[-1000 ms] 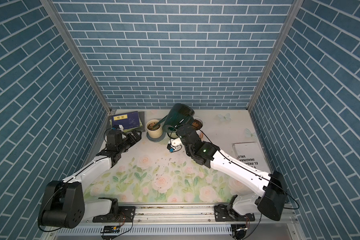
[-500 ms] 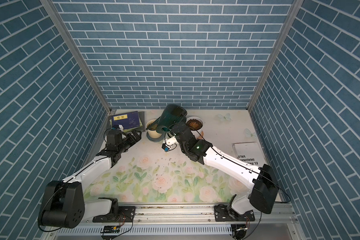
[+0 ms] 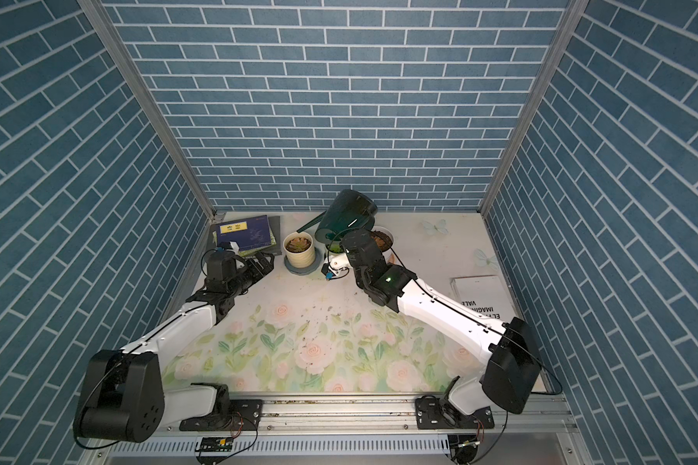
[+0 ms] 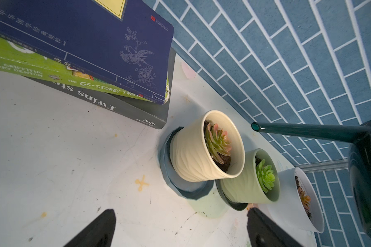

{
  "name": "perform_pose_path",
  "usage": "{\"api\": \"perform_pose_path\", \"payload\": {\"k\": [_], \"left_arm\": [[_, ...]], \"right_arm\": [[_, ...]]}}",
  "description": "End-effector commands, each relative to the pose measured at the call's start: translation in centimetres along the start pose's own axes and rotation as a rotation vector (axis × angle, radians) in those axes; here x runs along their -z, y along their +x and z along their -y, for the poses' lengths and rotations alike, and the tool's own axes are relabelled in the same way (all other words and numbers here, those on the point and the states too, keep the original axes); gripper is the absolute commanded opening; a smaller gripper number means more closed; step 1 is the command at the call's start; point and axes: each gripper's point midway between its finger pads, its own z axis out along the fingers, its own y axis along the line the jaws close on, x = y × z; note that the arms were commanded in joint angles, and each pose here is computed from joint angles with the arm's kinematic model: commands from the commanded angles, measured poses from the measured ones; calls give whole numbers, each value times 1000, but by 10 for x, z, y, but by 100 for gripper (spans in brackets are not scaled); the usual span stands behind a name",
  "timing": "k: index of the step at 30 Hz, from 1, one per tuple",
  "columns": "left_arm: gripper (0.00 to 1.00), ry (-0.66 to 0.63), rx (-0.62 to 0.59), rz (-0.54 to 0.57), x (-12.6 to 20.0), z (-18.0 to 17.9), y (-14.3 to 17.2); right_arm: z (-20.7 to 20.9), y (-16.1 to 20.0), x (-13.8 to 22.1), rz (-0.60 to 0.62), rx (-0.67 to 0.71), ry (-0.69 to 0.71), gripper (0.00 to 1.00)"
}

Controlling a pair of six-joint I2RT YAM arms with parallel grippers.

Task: Water the succulent around the soil edge
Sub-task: Water the soil of the potted plant with water.

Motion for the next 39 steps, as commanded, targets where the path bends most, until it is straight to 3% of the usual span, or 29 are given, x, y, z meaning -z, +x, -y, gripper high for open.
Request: {"api": "perform_pose_path", "payload": {"k": [1, 13, 39], "left_arm": [[100, -5, 0, 3, 0, -4, 0], [100, 1, -1, 2, 0, -2, -1], [100, 20, -3, -15, -2, 2, 1]], "right_arm": [[20, 29, 18, -71, -95, 64, 0], [-4, 31, 38, -37, -72, 13, 0], [25, -17, 22, 119, -83, 96, 0]]}}
